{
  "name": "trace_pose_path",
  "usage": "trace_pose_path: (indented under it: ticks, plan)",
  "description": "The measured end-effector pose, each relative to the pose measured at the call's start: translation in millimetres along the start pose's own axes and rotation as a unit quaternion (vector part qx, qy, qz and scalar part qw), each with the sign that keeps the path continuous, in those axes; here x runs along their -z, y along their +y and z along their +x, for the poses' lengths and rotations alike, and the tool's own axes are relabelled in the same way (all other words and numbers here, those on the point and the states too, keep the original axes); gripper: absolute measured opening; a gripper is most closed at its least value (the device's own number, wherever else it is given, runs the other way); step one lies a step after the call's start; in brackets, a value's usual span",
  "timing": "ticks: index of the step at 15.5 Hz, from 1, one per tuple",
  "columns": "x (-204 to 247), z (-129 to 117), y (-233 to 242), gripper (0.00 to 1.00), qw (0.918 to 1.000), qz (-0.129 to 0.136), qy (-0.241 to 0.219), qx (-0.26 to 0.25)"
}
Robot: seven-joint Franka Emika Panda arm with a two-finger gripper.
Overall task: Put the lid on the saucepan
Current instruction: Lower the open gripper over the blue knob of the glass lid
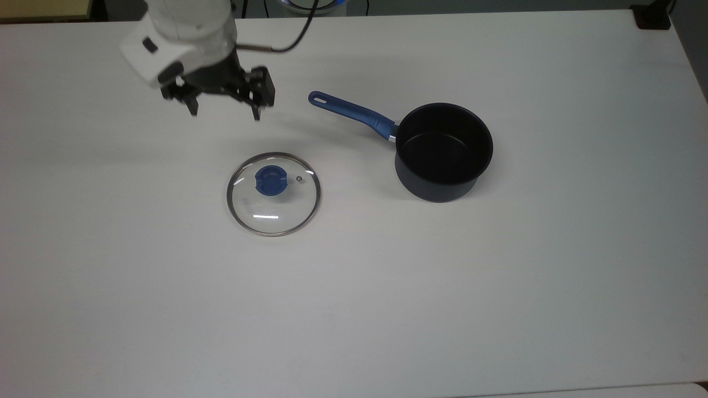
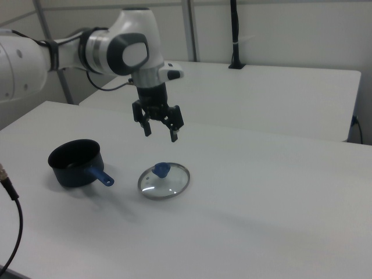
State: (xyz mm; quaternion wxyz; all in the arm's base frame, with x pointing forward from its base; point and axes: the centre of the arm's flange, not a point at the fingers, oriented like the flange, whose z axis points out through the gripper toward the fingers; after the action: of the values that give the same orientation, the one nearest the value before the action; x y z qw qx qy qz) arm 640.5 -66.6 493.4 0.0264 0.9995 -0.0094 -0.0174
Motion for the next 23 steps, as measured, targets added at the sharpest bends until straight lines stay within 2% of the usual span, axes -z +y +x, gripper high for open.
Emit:
trace_pose_path:
  ticks: [7,11,15,23]
  plan:
    - [-54.9,28.6,-9.2,1.00,0.9999,-0.009,0.010,0.008]
    - [-91.3,39.5,-36.7,1.00,0.9987,-0.013,-0.003,0.049]
    - [-113.4,40.3,-60.4,1.00,0.9960,-0.020,-0.021,0.085]
    - [-140.9,35.1,-58.6,0.95,0.9930,-0.036,-0.049,0.102]
